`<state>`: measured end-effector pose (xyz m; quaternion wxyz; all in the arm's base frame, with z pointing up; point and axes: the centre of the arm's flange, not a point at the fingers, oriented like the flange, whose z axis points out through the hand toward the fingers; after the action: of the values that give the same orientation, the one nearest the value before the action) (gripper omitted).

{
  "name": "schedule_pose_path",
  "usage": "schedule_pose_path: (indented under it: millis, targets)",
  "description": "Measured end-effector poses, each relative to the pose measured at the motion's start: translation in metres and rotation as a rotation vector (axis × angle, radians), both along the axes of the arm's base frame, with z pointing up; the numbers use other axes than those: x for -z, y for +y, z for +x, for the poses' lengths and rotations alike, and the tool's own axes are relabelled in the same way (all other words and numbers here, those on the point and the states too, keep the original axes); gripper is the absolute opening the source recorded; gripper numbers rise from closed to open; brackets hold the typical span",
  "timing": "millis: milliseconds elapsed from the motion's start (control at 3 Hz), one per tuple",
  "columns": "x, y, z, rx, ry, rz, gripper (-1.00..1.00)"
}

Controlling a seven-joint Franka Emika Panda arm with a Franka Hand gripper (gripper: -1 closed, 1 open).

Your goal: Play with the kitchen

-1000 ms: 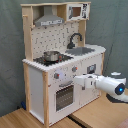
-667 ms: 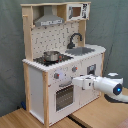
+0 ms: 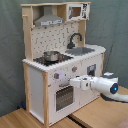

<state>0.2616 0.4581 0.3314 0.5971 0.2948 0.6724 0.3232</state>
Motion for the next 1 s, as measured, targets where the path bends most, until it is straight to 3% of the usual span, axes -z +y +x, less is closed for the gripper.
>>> schedule_pose_path:
  millis: [667,1000]
  targets:
    - [-0.011,0.022,0.020,-0.095,-0.028,-0.070,1.00]
    - [-0.019,0.032,0.040,-0.098,-0.045,-0.102,1.00]
